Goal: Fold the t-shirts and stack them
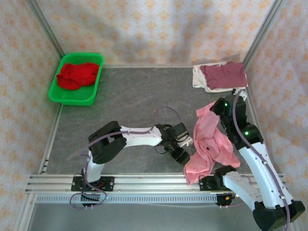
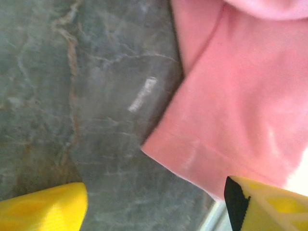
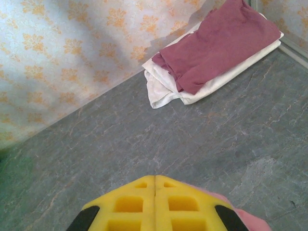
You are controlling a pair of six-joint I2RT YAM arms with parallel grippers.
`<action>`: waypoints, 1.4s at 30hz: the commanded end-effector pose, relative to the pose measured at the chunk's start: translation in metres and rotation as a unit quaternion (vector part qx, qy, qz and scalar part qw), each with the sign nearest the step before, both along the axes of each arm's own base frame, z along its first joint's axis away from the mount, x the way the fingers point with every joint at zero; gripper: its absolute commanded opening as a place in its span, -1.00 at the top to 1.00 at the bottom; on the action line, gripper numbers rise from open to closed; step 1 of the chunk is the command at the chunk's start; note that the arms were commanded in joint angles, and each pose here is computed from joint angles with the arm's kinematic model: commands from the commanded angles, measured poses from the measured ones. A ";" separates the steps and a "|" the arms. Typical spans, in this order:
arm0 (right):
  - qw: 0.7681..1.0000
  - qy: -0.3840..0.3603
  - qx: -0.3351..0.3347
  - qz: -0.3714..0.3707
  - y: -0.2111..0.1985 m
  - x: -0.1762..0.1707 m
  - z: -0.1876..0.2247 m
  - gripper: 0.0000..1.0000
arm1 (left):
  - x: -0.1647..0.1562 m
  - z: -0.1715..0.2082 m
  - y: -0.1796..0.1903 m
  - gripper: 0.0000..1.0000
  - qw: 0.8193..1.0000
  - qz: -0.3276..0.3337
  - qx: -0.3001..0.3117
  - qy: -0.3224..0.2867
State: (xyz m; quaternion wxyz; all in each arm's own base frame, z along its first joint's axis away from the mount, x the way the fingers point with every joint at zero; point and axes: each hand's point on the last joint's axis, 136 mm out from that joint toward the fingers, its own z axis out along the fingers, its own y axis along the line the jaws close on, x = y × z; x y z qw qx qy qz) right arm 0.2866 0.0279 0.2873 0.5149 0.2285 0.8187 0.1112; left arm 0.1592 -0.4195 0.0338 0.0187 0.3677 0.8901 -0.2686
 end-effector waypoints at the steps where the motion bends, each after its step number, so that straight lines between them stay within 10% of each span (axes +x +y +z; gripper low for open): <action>1: 1.000 -0.019 0.009 -0.011 -0.005 -0.004 0.003 1.00 | -0.012 -0.001 -0.013 -0.51 1.000 -0.005 -0.018 0.016; 15: 1.000 -0.007 0.008 -0.010 -0.005 -0.008 -0.011 1.00 | -0.039 0.009 -0.042 -0.15 0.999 -0.040 -0.028 0.011; 19: 1.000 -0.011 0.010 -0.009 -0.005 -0.010 -0.010 1.00 | -0.040 0.003 -0.037 0.48 0.999 -0.035 -0.013 0.007; 25: 1.000 -0.005 0.011 -0.008 -0.005 -0.013 -0.014 1.00 | -0.019 0.007 -0.021 0.91 0.999 -0.007 0.010 -0.046; 42: 0.999 -0.036 0.000 0.008 -0.011 -0.043 0.072 1.00 | 0.096 0.147 0.175 1.00 0.950 0.204 0.039 -0.235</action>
